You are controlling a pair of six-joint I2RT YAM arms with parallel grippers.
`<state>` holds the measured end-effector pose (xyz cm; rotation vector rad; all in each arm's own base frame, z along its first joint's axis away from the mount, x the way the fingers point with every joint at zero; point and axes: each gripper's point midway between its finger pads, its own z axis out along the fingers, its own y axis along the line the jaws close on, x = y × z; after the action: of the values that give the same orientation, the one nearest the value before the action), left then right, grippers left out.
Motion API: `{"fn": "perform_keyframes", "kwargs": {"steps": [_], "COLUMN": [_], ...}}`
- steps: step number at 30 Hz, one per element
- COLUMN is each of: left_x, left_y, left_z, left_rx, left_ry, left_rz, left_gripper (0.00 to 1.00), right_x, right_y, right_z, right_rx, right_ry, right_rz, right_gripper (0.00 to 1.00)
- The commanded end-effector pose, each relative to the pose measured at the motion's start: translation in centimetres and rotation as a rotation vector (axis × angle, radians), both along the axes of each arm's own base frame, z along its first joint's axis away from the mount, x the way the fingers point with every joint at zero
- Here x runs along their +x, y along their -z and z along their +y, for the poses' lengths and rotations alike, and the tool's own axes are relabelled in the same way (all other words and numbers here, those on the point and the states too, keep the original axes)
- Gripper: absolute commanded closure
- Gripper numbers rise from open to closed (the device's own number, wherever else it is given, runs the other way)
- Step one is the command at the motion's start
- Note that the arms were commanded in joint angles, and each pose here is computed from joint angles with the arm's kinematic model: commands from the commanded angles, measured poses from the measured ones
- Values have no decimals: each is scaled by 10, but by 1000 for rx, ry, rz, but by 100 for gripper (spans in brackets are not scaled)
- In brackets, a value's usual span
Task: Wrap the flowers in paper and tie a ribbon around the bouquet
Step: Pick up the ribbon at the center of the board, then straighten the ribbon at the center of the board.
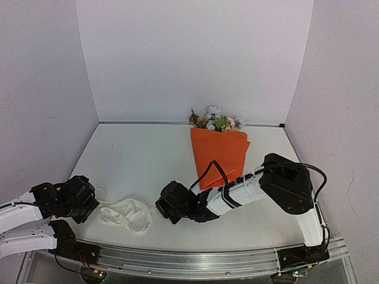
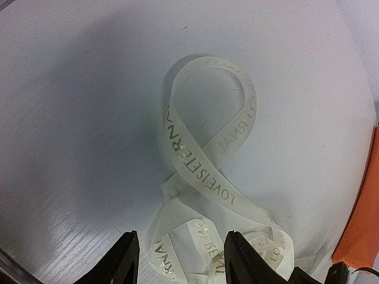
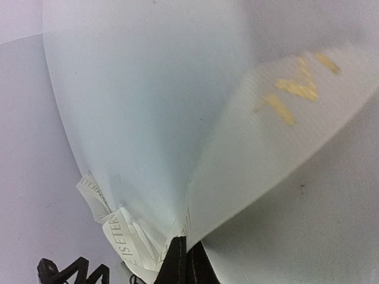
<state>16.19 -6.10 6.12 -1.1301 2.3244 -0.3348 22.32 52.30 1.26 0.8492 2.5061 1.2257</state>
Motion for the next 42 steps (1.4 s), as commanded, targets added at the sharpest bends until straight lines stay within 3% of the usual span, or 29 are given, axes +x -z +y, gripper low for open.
{"fn": "perform_keyframes", "kwargs": {"steps": [1, 6, 12, 23, 30, 33, 38, 42], "left_x": [12, 34, 61, 79, 65, 68, 89, 129], "left_y": [0, -1, 7, 23, 35, 41, 41, -18], "left_z": [8, -9, -14, -17, 6, 4, -11, -11], "left_rx": [51, 53, -45, -11, 54, 55, 14, 38], "left_ry": [-55, 12, 31, 100, 5, 3, 52, 75], "left_rz": [-42, -36, -13, 80, 112, 125, 95, -70], "left_gripper": [48, 42, 39, 44, 51, 61, 97, 100], "right_x": [7, 10, 9, 6, 7, 10, 21, 44], "right_y": [-45, -98, -143, -162, -167, -172, -181, -204], "right_z": [-8, -8, -17, -22, -31, -41, -74, -131], "right_rx": [-52, -139, -293, -320, -343, -361, -382, -423], "right_ry": [-67, -178, -332, -386, -378, -362, -317, -219], "right_rz": [-144, -296, -454, -515, -536, -551, -556, -576], "right_gripper": [100, 100, 100, 100, 100, 100, 100, 100]}}
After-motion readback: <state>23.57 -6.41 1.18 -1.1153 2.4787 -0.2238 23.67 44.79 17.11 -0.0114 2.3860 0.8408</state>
